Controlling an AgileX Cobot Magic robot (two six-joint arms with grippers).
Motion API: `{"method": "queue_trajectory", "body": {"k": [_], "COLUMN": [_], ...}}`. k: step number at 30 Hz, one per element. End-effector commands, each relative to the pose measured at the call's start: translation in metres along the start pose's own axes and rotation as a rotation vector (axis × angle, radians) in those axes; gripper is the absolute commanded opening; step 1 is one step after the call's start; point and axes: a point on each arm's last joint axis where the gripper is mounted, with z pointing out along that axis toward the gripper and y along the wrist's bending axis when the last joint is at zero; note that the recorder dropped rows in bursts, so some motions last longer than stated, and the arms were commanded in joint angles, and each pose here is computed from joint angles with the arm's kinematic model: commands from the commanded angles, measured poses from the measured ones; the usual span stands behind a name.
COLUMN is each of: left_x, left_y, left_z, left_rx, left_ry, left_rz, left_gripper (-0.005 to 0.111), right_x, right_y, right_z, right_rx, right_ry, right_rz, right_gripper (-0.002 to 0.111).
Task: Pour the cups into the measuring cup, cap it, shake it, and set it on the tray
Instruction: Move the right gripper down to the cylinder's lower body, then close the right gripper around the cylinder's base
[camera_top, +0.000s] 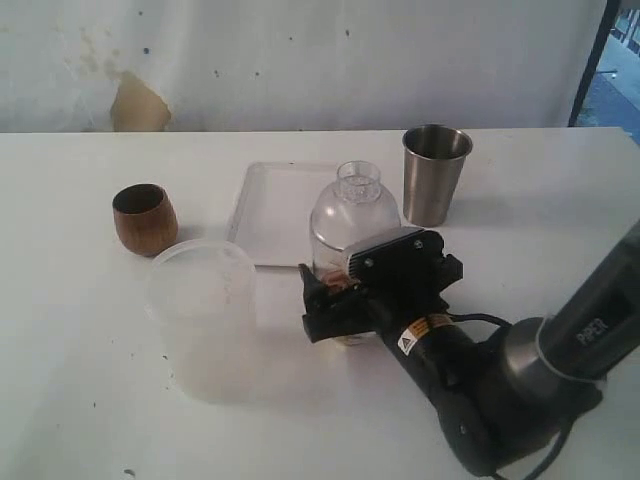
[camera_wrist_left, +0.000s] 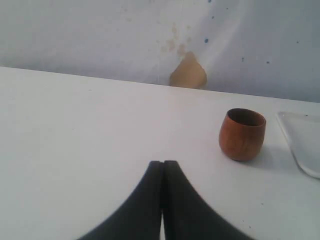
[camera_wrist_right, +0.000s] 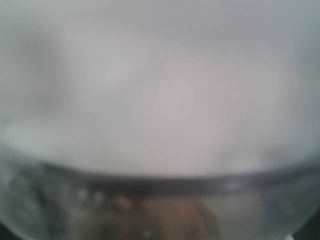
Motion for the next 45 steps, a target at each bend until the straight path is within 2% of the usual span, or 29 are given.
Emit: {"method": "queue_trajectory", "body": {"k": [1, 25, 28, 30, 32, 38, 39, 40, 45], "left_x": [0.0006, 0.0006, 0.0006, 0.0006, 0.0006, 0.0006, 0.0006, 0.0006, 0.0006], "left_y": [0.0, 0.0, 0.0, 0.0, 0.0, 0.0, 0.0, 0.0, 0.0], "left_z": [-0.0001, -0.0001, -0.0001, -0.0001, -0.0001, -0.0001, -0.0001, -0.0001, -0.0001], "left_rx": [0.002, 0.002, 0.002, 0.002, 0.002, 0.002, 0.002, 0.002, 0.002], "left_ry": [-0.008, -0.008, -0.008, -0.008, -0.008, -0.008, -0.008, -0.008, -0.008], "left_rz": [-0.004, -0.004, -0.004, -0.004, -0.004, -0.004, -0.004, -0.004, -0.004], "left_gripper": [0.0, 0.0, 0.0, 0.0, 0.0, 0.0, 0.0, 0.0, 0.0], "right_x": [-0.0008, -0.0011, -0.0015, -0.0032, -0.0049, -0.0054, -0.0049, -0.0048, -0.0049], "right_y": [-0.0099, -0.0081, -0.008, -0.0073, -0.0058, -0.0073, -0.008, -0.0083, -0.0081], "right_z": [0.0027, 0.0029, 0.0033, 0.005, 0.0067, 0.0074, 0.0069, 0.0069, 0.0069], "right_rx": [0.118, 0.098, 0.098, 0.095, 0.083, 0.102, 0.108, 0.111, 0.109], "right_ry": [-0.008, -0.013, -0.015, -0.023, -0.031, -0.035, -0.033, -0.034, -0.034], "right_rz": [0.028, 0.072, 0.073, 0.075, 0.073, 0.122, 0.138, 0.157, 0.167], "right_gripper": [0.105, 0.105, 0.102, 0.094, 0.079, 0.014, 0.006, 0.0, 0.0]}}
